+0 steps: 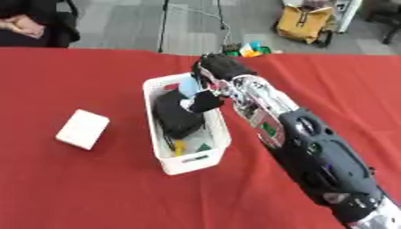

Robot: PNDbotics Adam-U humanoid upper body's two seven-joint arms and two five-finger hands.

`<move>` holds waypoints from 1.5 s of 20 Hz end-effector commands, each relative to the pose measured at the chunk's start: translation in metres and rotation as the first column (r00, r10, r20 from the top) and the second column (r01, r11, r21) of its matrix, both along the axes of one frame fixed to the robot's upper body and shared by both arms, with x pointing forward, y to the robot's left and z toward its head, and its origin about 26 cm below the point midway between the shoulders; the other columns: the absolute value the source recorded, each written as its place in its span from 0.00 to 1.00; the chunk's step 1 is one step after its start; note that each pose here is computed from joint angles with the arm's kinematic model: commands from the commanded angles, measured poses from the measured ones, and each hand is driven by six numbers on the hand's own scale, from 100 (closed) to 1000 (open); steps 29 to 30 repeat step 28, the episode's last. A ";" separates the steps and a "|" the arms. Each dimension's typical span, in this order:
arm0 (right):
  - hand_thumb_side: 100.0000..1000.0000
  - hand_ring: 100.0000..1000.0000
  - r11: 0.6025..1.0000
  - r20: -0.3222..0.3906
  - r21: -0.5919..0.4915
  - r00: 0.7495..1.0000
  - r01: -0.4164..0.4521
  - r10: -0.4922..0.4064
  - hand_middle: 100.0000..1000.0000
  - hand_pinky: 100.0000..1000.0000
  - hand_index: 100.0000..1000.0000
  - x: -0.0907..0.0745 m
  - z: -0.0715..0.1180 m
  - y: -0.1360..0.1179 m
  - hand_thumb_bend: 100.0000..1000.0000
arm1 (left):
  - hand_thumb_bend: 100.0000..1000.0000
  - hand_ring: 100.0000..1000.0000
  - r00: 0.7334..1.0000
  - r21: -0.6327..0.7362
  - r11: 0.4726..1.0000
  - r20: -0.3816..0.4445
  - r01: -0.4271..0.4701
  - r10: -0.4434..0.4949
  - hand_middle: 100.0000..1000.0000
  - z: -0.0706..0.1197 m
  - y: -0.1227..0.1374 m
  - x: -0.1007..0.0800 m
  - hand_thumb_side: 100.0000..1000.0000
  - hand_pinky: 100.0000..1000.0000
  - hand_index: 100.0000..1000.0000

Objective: Pick up objects on the table and place them in the box.

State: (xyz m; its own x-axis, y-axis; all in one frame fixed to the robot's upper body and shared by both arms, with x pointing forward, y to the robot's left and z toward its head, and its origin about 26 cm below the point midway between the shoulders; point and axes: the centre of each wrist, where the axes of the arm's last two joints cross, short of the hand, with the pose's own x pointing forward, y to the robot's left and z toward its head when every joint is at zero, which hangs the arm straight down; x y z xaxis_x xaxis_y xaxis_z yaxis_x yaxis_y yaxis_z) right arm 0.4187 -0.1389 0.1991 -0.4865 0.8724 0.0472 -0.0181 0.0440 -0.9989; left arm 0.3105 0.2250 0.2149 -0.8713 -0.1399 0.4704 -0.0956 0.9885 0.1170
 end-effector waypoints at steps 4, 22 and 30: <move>0.46 0.70 0.999 -0.009 -0.027 0.999 -0.042 0.042 0.41 0.80 0.52 -0.001 0.010 0.001 0.45 | 0.00 0.84 0.999 0.006 1.000 0.035 0.004 -0.004 1.00 0.009 -0.001 -0.002 1.00 0.61 0.90; 0.49 0.77 0.994 -0.046 -0.073 0.996 -0.076 0.073 0.52 0.84 0.65 -0.004 0.015 0.000 0.62 | 0.00 0.84 0.999 0.003 1.000 0.035 -0.001 0.001 1.00 0.008 -0.001 -0.002 1.00 0.61 0.90; 0.76 0.77 0.987 0.127 0.106 0.986 -0.123 0.109 0.52 0.85 0.63 -0.022 0.059 -0.004 0.65 | 0.00 0.84 0.999 0.001 1.000 0.037 -0.010 0.010 1.00 0.008 0.000 -0.002 1.00 0.61 0.90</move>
